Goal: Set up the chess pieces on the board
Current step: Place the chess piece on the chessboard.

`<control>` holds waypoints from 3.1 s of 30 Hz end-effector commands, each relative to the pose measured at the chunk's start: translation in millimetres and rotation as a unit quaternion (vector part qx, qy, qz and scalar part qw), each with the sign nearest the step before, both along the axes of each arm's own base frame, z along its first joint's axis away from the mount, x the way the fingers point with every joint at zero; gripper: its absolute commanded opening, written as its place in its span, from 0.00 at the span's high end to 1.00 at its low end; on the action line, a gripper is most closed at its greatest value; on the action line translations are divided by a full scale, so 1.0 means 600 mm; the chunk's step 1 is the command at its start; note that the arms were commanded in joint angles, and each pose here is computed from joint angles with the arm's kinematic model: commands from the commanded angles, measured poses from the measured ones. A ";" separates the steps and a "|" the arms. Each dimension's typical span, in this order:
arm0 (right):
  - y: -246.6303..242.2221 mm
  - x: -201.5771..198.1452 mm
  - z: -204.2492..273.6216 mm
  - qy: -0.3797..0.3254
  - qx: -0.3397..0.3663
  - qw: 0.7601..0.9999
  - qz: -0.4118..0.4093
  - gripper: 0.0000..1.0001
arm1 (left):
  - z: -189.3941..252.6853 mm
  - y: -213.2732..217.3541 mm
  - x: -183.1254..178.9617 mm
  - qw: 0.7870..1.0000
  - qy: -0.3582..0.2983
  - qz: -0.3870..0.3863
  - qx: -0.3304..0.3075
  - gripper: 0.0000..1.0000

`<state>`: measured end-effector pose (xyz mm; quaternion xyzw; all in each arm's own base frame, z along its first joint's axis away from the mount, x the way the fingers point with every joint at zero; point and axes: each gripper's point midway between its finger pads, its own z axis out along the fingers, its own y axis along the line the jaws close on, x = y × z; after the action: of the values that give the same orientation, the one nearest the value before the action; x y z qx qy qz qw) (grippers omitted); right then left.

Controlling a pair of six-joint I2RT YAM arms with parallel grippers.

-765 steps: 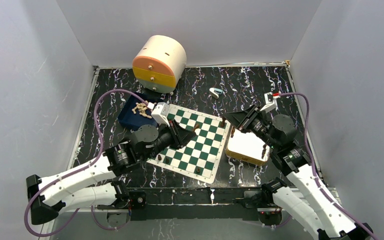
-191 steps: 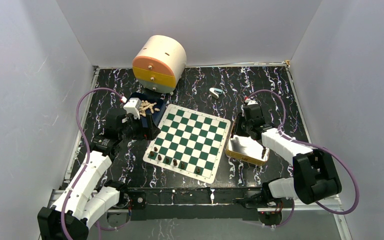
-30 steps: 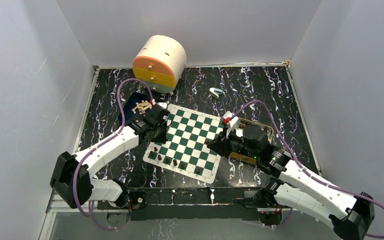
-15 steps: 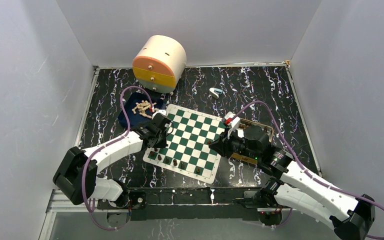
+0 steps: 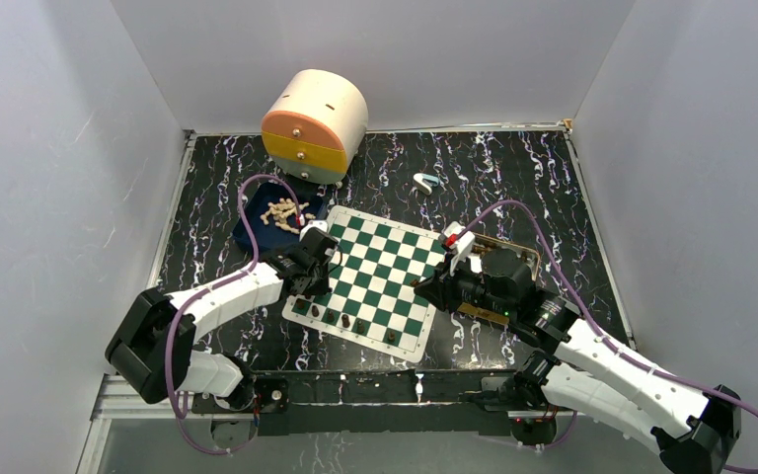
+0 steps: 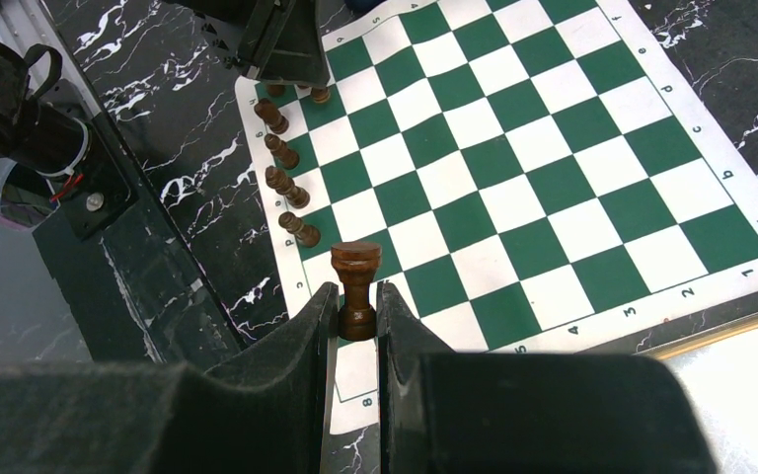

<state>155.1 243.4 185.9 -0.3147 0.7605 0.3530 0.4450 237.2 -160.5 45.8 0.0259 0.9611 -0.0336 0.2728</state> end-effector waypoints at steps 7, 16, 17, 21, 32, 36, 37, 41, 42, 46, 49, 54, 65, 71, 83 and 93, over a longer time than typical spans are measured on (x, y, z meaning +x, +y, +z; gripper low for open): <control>0.001 0.005 0.026 -0.023 0.017 1.000 -0.004 0.87 | -0.013 0.005 -0.006 1.000 0.008 0.004 0.011 0.99; -0.011 0.013 0.019 -0.034 -0.002 0.999 -0.019 0.86 | -0.020 0.007 -0.013 1.000 0.015 0.000 0.013 0.96; -0.011 0.013 0.019 -0.033 -0.001 0.999 -0.019 0.86 | -0.019 0.007 -0.013 1.000 0.014 0.000 0.013 0.95; -0.009 0.010 0.019 -0.030 0.002 0.999 -0.015 0.85 | -0.020 0.005 -0.015 1.000 0.017 -0.001 0.009 0.90; -0.010 0.009 0.015 -0.027 0.002 1.000 -0.016 0.85 | -0.011 -0.006 -0.016 1.000 0.020 -0.011 -0.005 0.81; -0.010 0.008 0.017 -0.025 0.005 1.000 -0.016 0.84 | -0.008 -0.004 -0.015 1.000 0.018 -0.009 -0.002 0.79; -0.010 0.007 0.017 -0.025 0.006 1.000 -0.016 0.84 | -0.007 -0.003 -0.015 1.000 0.017 -0.008 -0.001 0.79; -0.010 0.006 0.020 -0.024 0.009 1.000 -0.016 0.84 | -0.003 -0.001 -0.013 1.000 0.013 -0.006 0.001 0.78; -0.010 0.005 0.021 -0.022 0.010 1.000 -0.016 0.84 | -0.001 -0.001 -0.012 1.000 0.012 -0.006 0.001 0.78; -0.005 0.003 0.019 -0.016 0.012 1.000 -0.010 0.84 | 0.015 -0.003 -0.008 1.000 0.008 -0.004 -0.001 0.77; 0.002 -0.002 0.016 -0.009 0.015 1.000 0.002 0.84 | 0.045 -0.012 -0.002 1.000 -0.004 0.000 -0.020 0.73; 0.017 0.000 0.016 -0.009 0.015 1.000 0.018 0.84 | 0.128 -0.054 0.008 0.994 -0.041 -0.012 -0.105 0.67; 0.067 -0.020 0.050 -0.009 0.049 0.993 0.104 0.83 | 0.284 -0.223 -0.047 0.903 -0.032 -0.198 -0.381 0.49; 0.086 -0.032 0.080 -0.028 0.086 0.986 0.143 0.83 | 0.308 -0.257 -0.077 0.865 0.018 -0.224 -0.448 0.43; 0.092 -0.006 0.111 -0.031 0.116 0.988 0.099 0.84 | 0.297 -0.263 -0.102 0.846 0.068 -0.219 -0.482 0.52; 0.096 -0.001 0.123 -0.029 0.134 0.986 0.091 0.84 | 0.306 -0.265 -0.115 0.832 0.089 -0.214 -0.503 0.61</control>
<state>148.0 293.6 218.8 -0.3413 0.6982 0.4603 0.4291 179.1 -318.1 218.9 0.0788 0.8165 -0.5489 0.1607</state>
